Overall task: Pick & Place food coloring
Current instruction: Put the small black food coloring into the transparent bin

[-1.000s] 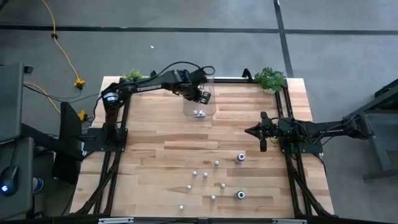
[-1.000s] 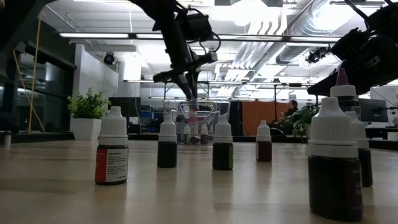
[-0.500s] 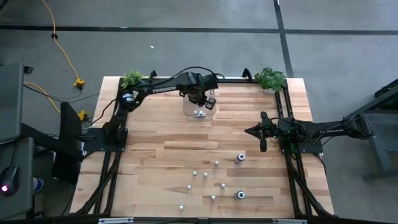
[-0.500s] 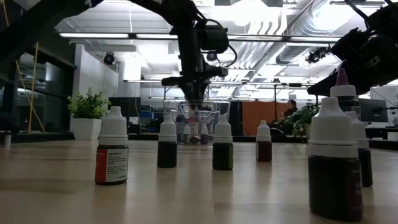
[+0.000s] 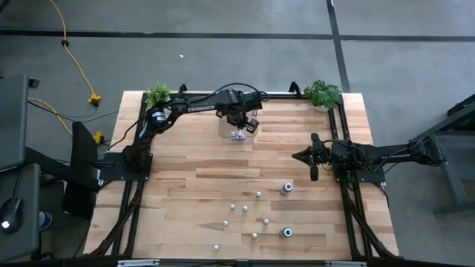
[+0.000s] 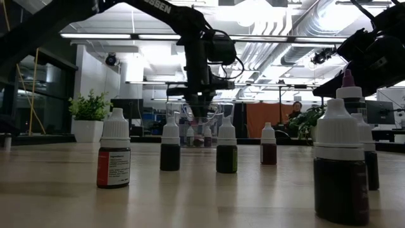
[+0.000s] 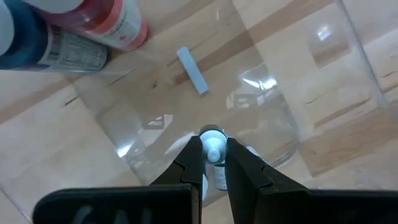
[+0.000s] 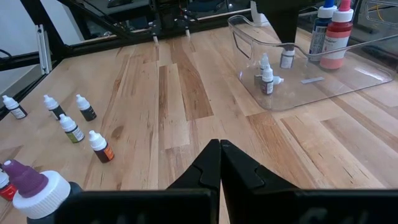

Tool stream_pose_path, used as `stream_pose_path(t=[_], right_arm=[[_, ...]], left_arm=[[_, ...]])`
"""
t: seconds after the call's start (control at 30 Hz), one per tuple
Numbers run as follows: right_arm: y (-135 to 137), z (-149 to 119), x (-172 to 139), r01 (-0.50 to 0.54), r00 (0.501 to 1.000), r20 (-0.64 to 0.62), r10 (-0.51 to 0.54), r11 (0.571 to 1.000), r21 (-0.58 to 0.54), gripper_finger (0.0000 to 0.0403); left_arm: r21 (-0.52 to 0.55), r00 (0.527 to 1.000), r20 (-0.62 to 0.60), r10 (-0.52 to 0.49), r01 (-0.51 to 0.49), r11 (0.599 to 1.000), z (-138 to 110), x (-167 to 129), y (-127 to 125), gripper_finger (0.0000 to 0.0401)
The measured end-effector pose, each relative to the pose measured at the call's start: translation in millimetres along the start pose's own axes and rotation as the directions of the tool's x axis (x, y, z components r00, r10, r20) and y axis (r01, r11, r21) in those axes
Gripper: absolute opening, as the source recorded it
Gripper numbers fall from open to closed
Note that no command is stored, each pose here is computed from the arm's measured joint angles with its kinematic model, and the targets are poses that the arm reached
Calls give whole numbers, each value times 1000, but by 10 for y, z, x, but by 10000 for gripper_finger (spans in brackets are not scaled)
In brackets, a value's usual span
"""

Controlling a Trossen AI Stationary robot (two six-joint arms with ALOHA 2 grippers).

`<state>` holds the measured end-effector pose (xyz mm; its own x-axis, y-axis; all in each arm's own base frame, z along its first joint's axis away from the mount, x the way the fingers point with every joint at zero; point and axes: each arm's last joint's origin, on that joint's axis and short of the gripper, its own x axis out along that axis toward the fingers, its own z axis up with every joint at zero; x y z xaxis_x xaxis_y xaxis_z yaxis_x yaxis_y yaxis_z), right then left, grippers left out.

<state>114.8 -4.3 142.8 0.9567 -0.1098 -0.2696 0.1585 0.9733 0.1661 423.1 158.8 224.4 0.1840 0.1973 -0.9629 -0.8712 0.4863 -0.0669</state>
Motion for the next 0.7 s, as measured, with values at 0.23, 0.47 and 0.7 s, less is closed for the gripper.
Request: stream_pose_path(t=[0.23, 0.47, 0.7], right_arm=[[0, 0, 0, 0, 1000, 0, 0, 1000, 0, 0], [0, -1, 0, 0, 1000, 0, 0, 1000, 0, 0], [-1, -1, 0, 0, 1000, 0, 0, 1000, 0, 0]], left_arm=[[0, 1000, -6, 8, -8, 1000, -17, 0, -5, 30], [13, 998, 33, 50, -50, 999, -53, -9, -47, 30], [20, 998, 39, 58, -59, 998, -97, -6, -88, 30]])
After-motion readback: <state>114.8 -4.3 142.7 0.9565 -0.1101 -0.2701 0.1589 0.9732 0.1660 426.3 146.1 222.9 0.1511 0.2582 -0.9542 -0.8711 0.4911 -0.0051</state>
